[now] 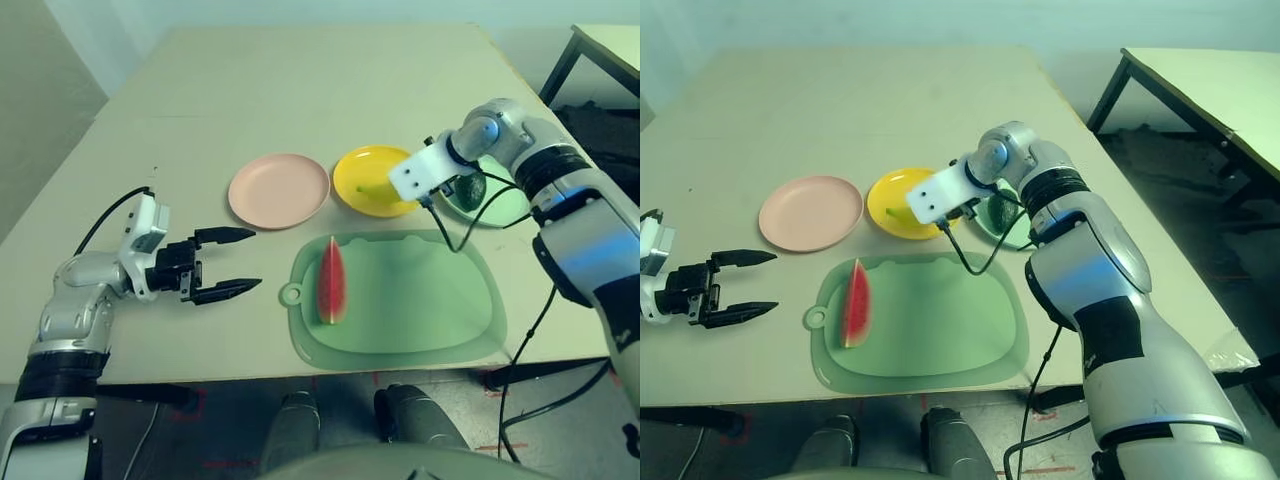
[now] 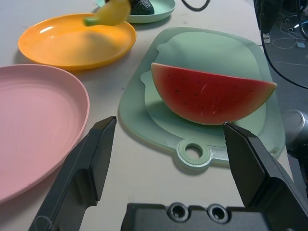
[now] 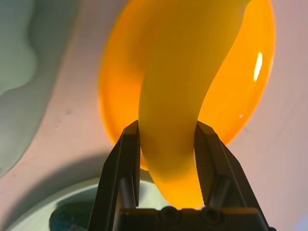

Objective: Place the fruits into color-matched plates.

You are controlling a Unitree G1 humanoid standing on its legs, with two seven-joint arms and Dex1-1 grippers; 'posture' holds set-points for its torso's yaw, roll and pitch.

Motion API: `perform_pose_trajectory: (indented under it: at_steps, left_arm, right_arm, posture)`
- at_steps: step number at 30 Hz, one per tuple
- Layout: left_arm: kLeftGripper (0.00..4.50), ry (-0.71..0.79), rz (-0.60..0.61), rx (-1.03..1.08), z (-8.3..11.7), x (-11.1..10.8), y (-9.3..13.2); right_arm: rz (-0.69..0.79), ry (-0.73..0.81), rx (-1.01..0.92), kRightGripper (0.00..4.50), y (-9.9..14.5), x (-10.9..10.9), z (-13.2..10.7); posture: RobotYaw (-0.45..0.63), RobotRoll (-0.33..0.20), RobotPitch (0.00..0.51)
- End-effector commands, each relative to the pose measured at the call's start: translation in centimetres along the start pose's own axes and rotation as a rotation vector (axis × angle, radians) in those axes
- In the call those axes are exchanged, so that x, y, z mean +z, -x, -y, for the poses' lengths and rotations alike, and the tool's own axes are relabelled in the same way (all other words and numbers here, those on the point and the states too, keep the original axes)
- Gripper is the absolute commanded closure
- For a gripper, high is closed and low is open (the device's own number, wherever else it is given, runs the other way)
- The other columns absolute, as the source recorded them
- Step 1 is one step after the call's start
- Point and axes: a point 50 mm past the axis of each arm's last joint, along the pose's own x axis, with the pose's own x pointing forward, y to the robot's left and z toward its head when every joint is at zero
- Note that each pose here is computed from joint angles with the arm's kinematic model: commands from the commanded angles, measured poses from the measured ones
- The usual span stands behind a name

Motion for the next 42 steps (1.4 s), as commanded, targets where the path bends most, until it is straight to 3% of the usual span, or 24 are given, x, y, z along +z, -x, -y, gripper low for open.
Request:
perform_pose_trajectory:
  at_steps: [1,10,19,31,38,42]
  left_arm:
    - [0.0,-0.006,-0.006,0.013,0.1,0.0,0.5]
    - [0.0,-0.007,-0.013,0.013,0.1,0.0,0.6]
    - [0.0,-0.004,-0.019,0.013,0.1,0.0,0.7]
    - [0.0,-0.006,-0.011,0.013,0.0,-0.2,0.3]
    - [0.0,-0.001,-0.014,0.028,0.3,-0.4,0.6]
    - [0.0,0.004,-0.02,0.043,0.5,-0.6,0.8]
  right_arm:
    - [0.018,-0.075,-0.066,2.89,-0.5,0.3,0.4]
    - [0.033,-0.131,-0.066,2.89,-2.6,0.9,-0.5]
    - [-0.001,-0.055,-0.083,0.03,-2.8,0.8,-0.6]
    - [0.099,-0.142,-0.137,0.03,1.2,-1.4,-0.4]
    - [0.351,-0.42,-0.241,0.03,4.9,-3.3,-1.8]
    - [0.463,-0.604,-0.285,0.03,6.1,-3.5,-4.4]
  posture:
    - [-0.04,0.0,0.099]
    - [-0.04,0.0,0.105]
    - [-0.04,0.0,0.105]
    - [-0.05,0.0,0.102]
    - [-0.04,0.0,0.097]
    - [-0.06,0.0,0.091]
